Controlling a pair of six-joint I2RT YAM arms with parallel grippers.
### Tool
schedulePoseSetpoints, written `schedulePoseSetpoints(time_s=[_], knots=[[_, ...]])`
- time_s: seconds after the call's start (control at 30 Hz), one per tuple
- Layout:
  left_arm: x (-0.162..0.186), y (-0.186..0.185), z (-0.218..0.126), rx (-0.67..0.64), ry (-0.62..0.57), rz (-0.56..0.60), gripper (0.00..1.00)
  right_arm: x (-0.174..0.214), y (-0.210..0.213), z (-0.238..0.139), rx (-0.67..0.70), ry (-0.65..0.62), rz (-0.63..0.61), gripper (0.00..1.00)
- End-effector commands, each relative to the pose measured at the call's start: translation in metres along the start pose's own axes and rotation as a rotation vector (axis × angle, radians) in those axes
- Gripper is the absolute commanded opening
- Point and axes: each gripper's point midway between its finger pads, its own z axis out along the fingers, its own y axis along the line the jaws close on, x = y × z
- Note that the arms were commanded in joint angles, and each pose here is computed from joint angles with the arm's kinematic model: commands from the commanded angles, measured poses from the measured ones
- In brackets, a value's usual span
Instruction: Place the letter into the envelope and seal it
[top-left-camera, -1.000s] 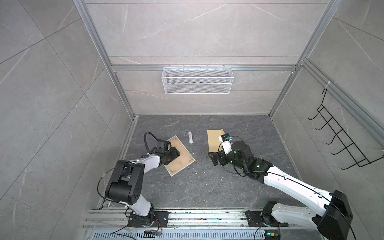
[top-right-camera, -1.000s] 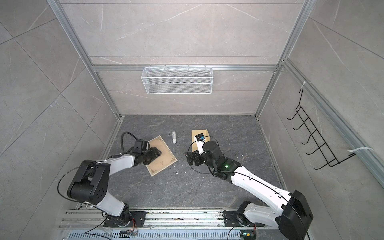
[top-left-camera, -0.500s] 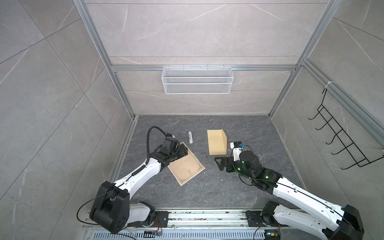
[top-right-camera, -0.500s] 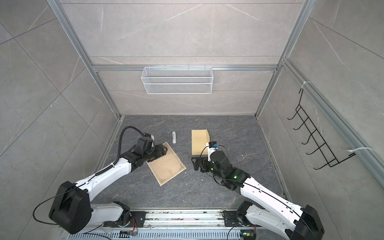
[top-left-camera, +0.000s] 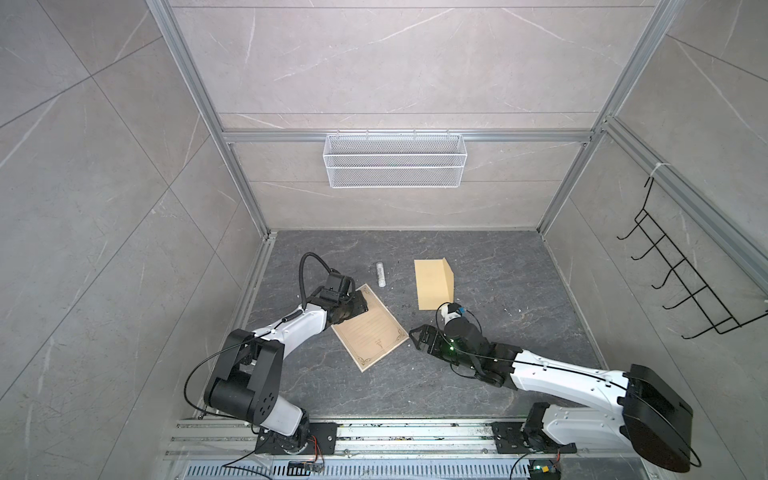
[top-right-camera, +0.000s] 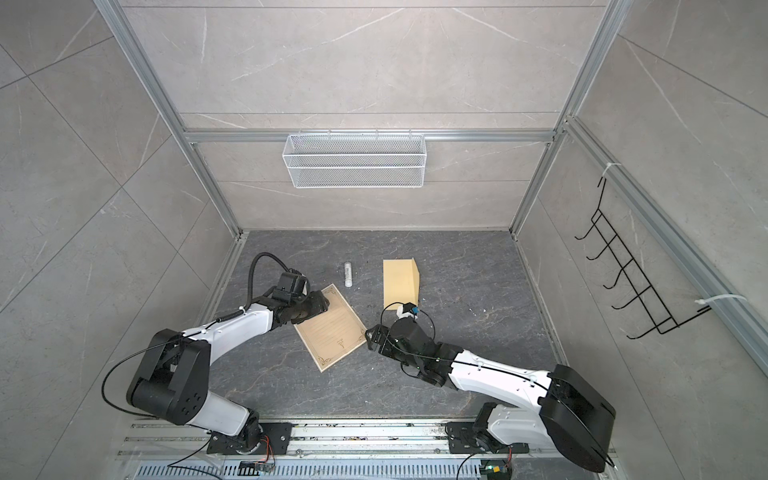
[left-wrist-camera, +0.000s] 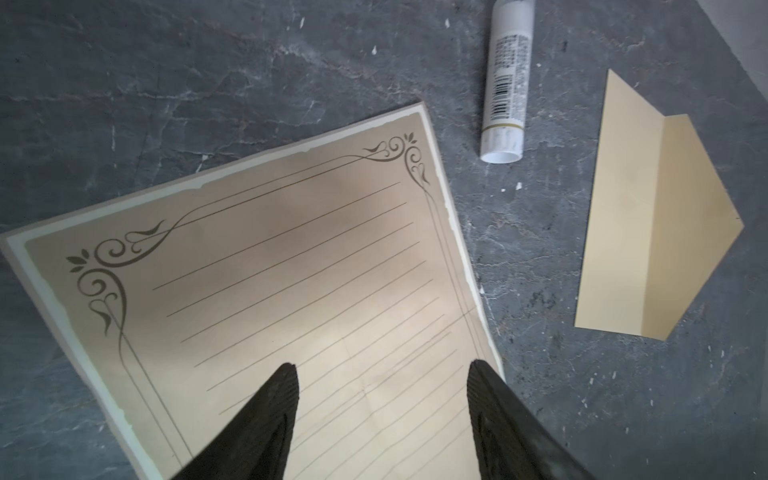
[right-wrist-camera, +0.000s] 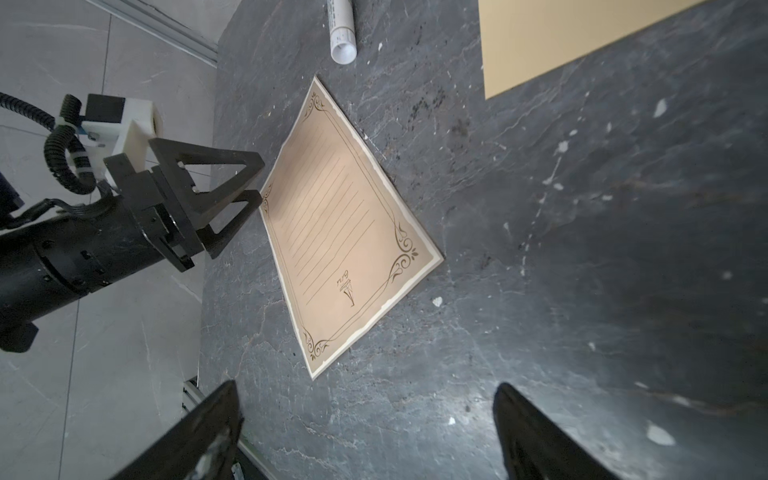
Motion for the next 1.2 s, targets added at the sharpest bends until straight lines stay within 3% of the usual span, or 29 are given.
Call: schedulePoseSetpoints(time_s=[0.0, 0.57, 1.17], knots=[[-0.007, -0.001, 0.009, 0.035, -0.011, 0.001, 0.66, -0.001, 0.013, 0.012, -0.042, -0.038, 0.105, 0.93], [0.021, 0.033, 0.029, -0.041, 0.016, -0.031, 0.65, 0.014, 0.007, 0.058, -0.013, -0.016, 0.254, 0.87], [0.033, 0.041, 0.029, -0.044, 0.027, -0.039, 0.64, 0.019, 0.0, 0.089, -0.053, -0.013, 0.405, 0.82]])
